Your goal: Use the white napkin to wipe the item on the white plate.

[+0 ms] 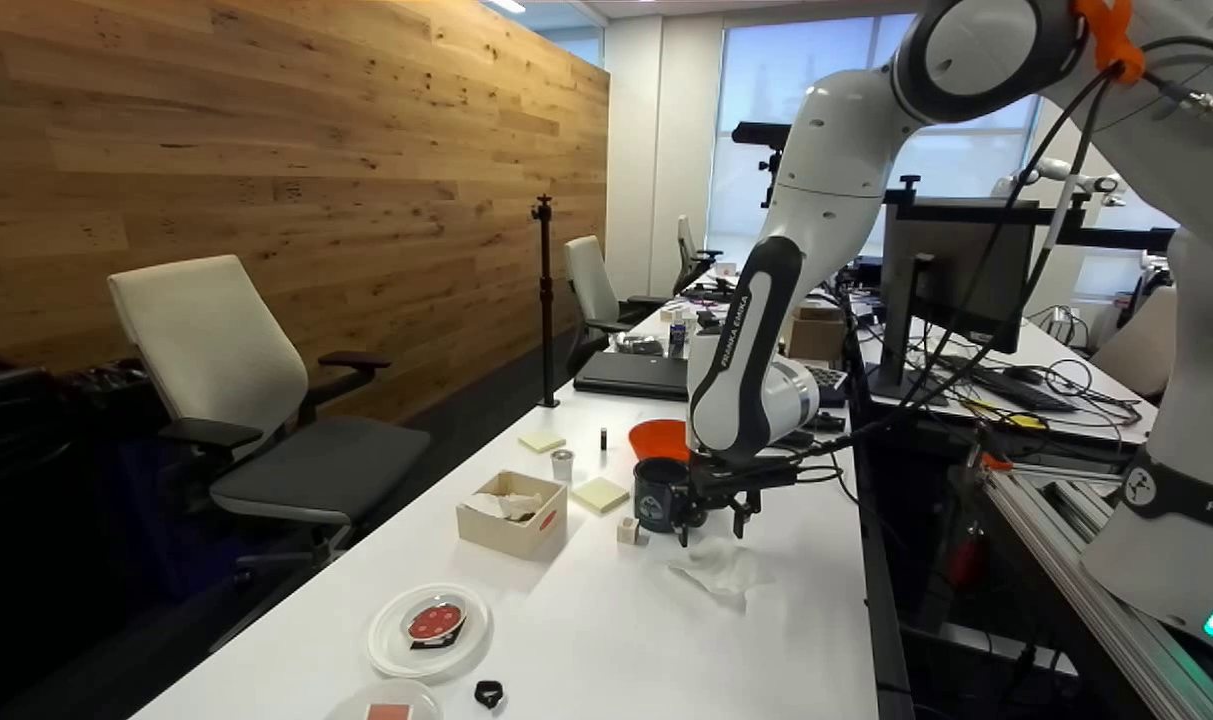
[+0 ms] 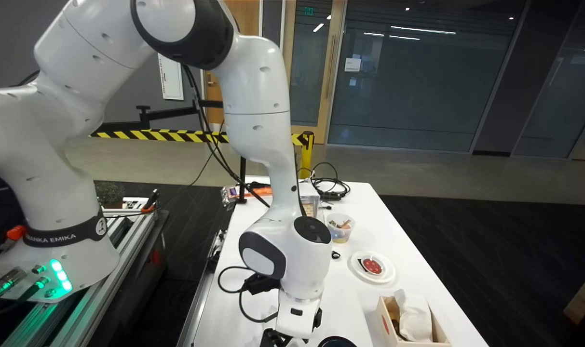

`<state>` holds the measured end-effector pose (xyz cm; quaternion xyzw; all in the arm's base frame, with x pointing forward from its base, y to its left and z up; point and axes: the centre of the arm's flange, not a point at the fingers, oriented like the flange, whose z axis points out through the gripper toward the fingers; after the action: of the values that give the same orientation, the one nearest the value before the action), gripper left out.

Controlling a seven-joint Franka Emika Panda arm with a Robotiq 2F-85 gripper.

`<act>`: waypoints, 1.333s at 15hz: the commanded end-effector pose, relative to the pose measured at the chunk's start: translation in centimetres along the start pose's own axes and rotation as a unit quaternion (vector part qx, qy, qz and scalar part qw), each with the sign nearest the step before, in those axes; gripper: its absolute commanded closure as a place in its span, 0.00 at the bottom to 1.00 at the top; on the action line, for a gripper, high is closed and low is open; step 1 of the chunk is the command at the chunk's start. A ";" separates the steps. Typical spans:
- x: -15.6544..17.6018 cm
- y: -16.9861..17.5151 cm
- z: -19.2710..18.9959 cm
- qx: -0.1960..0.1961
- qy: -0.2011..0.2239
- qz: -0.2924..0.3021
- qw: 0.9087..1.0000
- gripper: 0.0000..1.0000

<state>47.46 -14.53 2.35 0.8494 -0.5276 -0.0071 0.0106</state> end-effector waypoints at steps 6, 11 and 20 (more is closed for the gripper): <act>-2.9 -3.3 2.2 0.016 -0.026 0.009 1.000 0.00; -3.7 -2.7 3.1 0.005 -0.037 0.027 0.999 0.25; -3.4 -2.9 3.0 0.002 -0.035 0.034 0.999 0.82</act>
<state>48.21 -10.25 -0.08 0.8407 -0.5408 -0.0278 -0.0088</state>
